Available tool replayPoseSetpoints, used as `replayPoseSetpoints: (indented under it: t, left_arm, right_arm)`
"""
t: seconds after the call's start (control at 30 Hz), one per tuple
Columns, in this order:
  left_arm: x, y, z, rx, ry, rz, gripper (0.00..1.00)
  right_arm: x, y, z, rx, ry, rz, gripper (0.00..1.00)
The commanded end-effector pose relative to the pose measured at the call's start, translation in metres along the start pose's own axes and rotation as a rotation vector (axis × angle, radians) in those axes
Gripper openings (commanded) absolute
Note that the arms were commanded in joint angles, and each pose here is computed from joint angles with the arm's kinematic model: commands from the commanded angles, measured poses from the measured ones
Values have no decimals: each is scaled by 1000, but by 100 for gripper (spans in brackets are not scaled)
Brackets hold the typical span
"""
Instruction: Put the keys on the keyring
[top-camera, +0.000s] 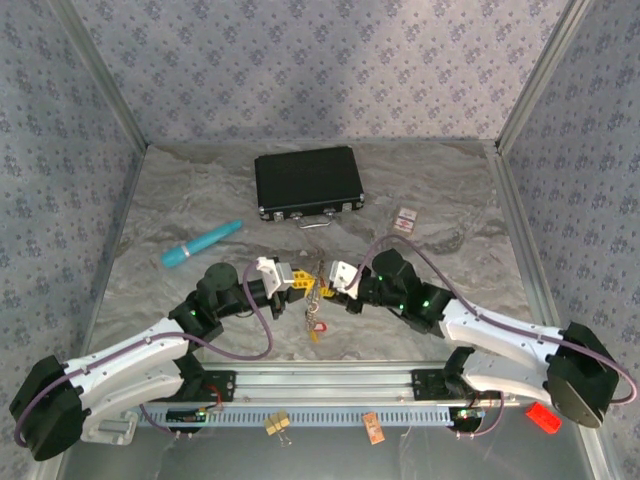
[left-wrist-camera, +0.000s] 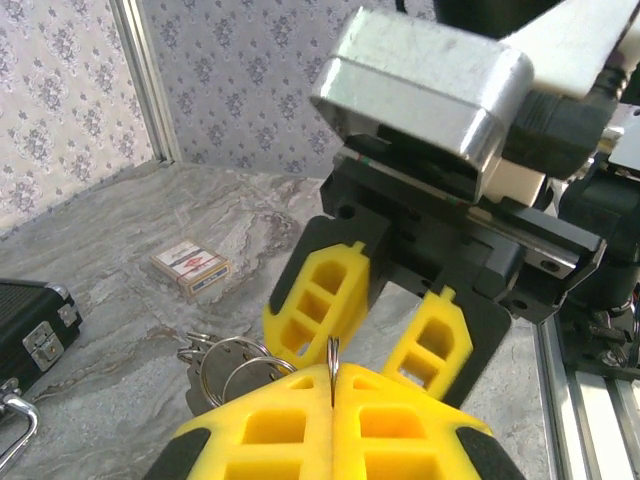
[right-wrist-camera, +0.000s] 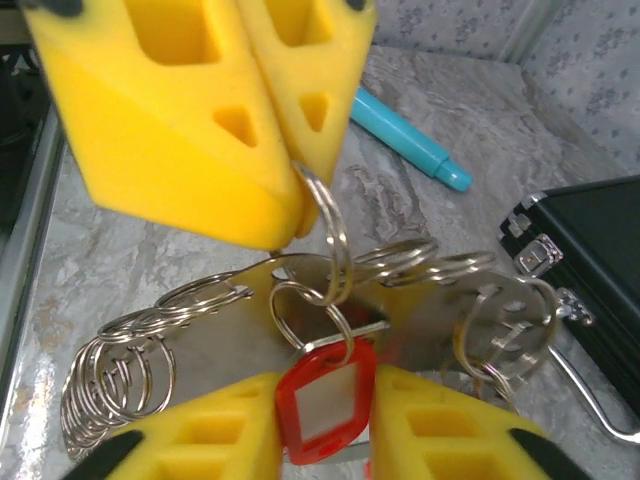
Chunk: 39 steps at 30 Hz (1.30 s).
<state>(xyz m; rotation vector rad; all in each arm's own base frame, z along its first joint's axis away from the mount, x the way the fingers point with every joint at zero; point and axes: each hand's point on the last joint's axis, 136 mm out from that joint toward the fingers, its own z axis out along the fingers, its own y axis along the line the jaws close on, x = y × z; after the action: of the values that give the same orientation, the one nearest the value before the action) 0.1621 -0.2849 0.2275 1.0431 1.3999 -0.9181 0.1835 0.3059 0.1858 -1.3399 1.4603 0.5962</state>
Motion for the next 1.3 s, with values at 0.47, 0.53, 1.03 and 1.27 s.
replayPoseSetpoints:
  t: [0.47,0.53,1.03,1.27]
  left_arm:
    - [-26,11,1,-52,-41,30,0]
    - [-24,10,1,-50,-33,30,0]
    - [-7,17,3,-80,54,20,14]
    - [-7,28,-8,-173,34,7,71]
  right_arm:
    - [-15,-21,-13,124,0,-6,0]
    - [-17,-24,-14,135,-4,-8,0]
    - [-43,-30,-29,161,-32,-56,0]
    - [-48,-40,-32,203,12,-49,0]
